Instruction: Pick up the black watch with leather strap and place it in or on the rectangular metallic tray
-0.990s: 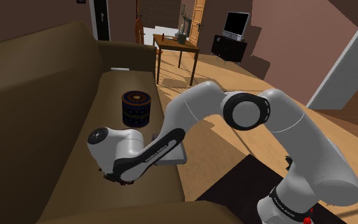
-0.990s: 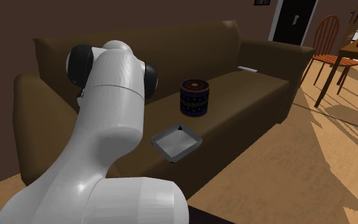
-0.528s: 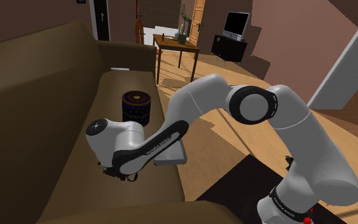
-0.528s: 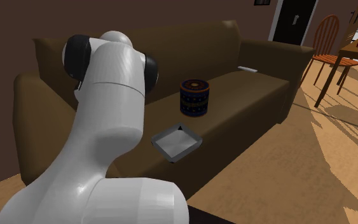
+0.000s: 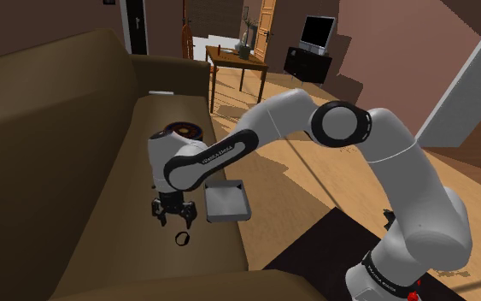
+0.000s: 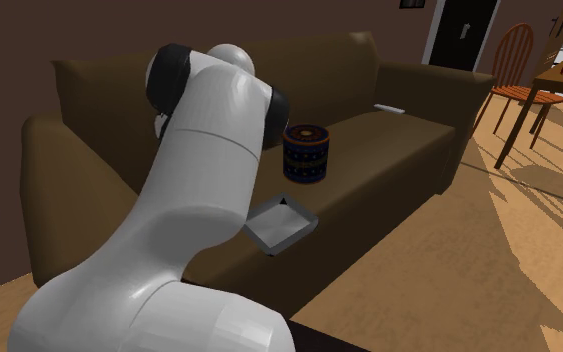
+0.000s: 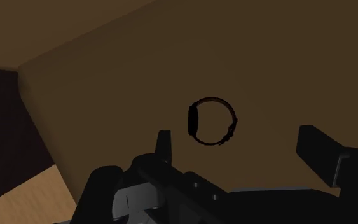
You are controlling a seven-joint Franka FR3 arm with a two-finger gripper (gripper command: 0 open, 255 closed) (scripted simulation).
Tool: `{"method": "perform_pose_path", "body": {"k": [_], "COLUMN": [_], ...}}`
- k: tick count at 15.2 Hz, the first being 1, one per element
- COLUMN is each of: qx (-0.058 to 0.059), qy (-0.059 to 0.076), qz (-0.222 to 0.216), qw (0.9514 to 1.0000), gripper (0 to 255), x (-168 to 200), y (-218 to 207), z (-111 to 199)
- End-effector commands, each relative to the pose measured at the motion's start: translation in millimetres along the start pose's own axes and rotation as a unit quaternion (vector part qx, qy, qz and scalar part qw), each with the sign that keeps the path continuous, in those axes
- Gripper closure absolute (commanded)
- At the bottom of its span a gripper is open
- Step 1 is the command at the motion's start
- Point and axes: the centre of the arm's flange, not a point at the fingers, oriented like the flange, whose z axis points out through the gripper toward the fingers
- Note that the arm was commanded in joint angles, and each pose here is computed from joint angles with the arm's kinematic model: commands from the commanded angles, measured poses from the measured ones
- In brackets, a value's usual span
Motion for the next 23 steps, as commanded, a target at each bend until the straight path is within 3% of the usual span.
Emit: {"method": "perform_pose_path", "body": {"k": [1,6,14,15,23], "qx": [-0.001,-0.001,-0.001,-0.001,-0.001], "qy": [-0.015,-0.015,-0.015,-0.015,-0.015], "qz": [0.006,0.006,0.006,0.006,0.006], "qw": [0.9999,0.9999,0.9999,0.9999,0.9999], "gripper": [0,0,0,255,255], "x": [5.3,4.4,4.4,4.4,4.4], "y": [0.7,0.8,0.8,0.8,0.8], "z": [6.9,36.3,36.3,36.3,36.3]}}
